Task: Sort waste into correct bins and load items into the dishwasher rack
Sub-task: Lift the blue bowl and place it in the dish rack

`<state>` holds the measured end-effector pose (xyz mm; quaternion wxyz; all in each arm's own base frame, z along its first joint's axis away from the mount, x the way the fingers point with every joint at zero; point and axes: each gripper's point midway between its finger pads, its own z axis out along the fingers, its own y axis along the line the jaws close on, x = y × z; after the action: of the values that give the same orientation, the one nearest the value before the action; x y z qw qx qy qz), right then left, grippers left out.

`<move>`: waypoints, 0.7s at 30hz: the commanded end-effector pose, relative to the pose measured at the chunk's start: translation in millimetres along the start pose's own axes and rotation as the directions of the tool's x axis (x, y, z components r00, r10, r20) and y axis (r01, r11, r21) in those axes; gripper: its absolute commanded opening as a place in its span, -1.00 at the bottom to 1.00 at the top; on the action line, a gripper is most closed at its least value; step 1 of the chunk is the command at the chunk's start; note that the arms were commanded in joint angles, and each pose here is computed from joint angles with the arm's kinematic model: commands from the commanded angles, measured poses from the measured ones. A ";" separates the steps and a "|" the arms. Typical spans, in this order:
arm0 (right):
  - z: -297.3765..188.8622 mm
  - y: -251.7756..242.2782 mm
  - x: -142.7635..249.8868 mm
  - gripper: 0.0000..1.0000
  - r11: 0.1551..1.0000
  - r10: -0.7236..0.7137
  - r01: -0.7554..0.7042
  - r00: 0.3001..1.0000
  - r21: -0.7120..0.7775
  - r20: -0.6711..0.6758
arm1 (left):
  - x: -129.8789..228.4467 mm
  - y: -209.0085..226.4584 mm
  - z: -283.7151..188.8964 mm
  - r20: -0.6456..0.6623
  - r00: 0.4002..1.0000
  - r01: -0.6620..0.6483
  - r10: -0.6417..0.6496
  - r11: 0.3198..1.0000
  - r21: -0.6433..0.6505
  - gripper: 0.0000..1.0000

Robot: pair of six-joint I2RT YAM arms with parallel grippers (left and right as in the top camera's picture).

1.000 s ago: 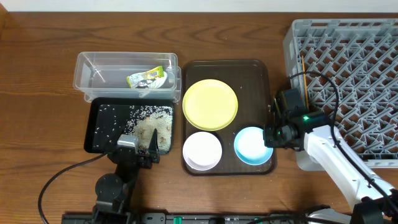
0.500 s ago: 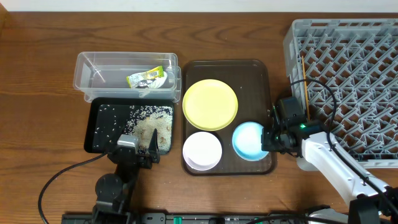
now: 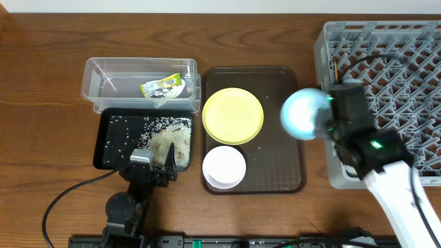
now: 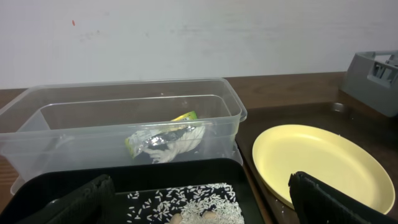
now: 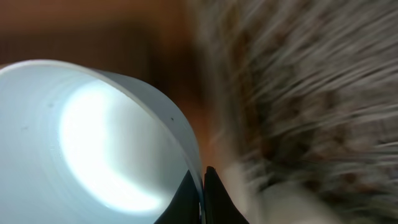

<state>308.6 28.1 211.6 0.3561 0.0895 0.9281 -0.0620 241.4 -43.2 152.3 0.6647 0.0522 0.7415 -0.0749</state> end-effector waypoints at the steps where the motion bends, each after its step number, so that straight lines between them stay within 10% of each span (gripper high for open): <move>1: -37.1 -72.7 -35.9 -0.97 0.925 0.016 -0.100 0.975 0.368 0.223 | 15.6 -0.6 0.8 -0.050 0.999 -0.004 0.005 1.000 0.007 0.82; 21: -12.4 -160.0 -35.2 -0.97 0.605 -0.039 -0.060 0.994 0.794 0.105 | 15.6 -0.6 0.8 -0.050 0.999 -0.004 0.005 1.000 0.007 0.82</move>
<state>297.7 -112.9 248.9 0.3486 0.2296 0.7999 -0.4312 241.4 -43.2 152.3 0.6647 0.0522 0.7415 -0.0749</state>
